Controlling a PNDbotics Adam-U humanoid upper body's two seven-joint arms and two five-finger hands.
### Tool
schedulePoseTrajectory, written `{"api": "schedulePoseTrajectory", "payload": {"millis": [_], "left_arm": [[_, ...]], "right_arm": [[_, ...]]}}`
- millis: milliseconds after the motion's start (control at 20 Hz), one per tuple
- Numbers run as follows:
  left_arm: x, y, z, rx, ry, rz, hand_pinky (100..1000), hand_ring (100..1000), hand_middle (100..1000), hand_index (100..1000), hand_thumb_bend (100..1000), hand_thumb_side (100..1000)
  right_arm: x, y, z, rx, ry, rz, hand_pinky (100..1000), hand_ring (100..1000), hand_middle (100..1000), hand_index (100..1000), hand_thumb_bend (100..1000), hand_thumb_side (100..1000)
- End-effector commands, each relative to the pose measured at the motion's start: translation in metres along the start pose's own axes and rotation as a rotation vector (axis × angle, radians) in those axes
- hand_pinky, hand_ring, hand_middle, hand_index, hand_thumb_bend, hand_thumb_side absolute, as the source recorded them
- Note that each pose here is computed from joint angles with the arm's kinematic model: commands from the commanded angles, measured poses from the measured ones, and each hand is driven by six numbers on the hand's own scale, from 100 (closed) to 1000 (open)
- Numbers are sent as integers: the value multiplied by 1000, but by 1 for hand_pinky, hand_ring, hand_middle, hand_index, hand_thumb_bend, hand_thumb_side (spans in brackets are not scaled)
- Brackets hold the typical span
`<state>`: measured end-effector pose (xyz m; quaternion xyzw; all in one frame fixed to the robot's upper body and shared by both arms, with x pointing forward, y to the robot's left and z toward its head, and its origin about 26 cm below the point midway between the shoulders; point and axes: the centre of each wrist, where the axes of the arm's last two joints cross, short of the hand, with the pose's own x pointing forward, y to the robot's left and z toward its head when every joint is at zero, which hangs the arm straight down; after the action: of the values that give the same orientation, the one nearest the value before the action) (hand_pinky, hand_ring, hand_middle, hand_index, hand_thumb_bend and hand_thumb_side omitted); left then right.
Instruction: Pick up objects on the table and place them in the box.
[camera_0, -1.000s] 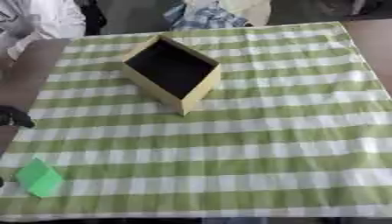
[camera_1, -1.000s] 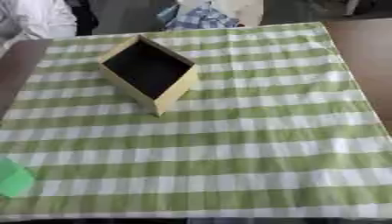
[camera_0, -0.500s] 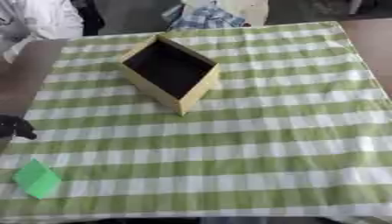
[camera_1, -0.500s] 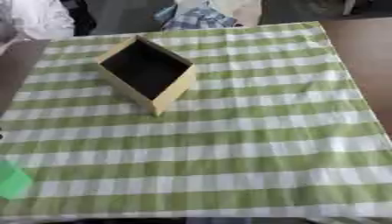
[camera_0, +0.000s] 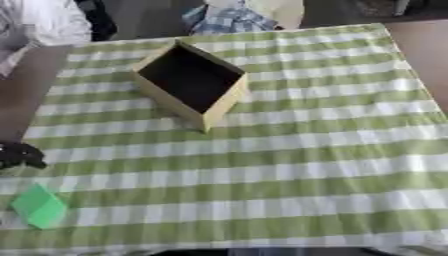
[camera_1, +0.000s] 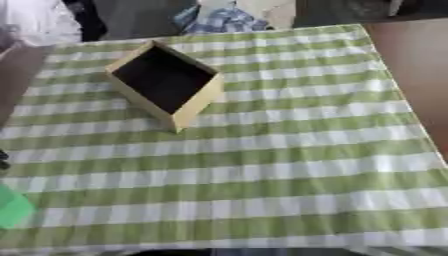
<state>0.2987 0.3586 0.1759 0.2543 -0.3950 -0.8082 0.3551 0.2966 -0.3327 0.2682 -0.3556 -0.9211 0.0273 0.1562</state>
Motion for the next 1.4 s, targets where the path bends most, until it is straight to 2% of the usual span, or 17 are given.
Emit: {"api": "schedulePoseTrajectory", "payload": {"millis": [50,400,900,1250,1400], "left_arm": [[-7,5,7,-27,27,-27,804,858,905,933,536,100],[-9,0,-1,-10,23,-27,781,848,906,935,498,100],[-12,-2,-17,5,-12,-18,770,847,922,937,489,100],[-12,-5,-26,-7,-30,-21,755,837,915,929,475,100],[-11,-8,-30,-20,-44,-15,737,820,883,917,451,100]], "right_arm": [[4,-4,-7,-9,-28,7,581,789,723,892,100,1000],[4,-3,-6,-10,-23,0,578,789,722,892,100,1000],[4,-2,-5,-10,-14,-9,574,788,720,893,100,1000],[4,-1,-5,-12,-8,-15,571,787,719,893,100,1000],[5,-1,-5,-12,-6,-19,570,787,719,893,100,1000]]}}
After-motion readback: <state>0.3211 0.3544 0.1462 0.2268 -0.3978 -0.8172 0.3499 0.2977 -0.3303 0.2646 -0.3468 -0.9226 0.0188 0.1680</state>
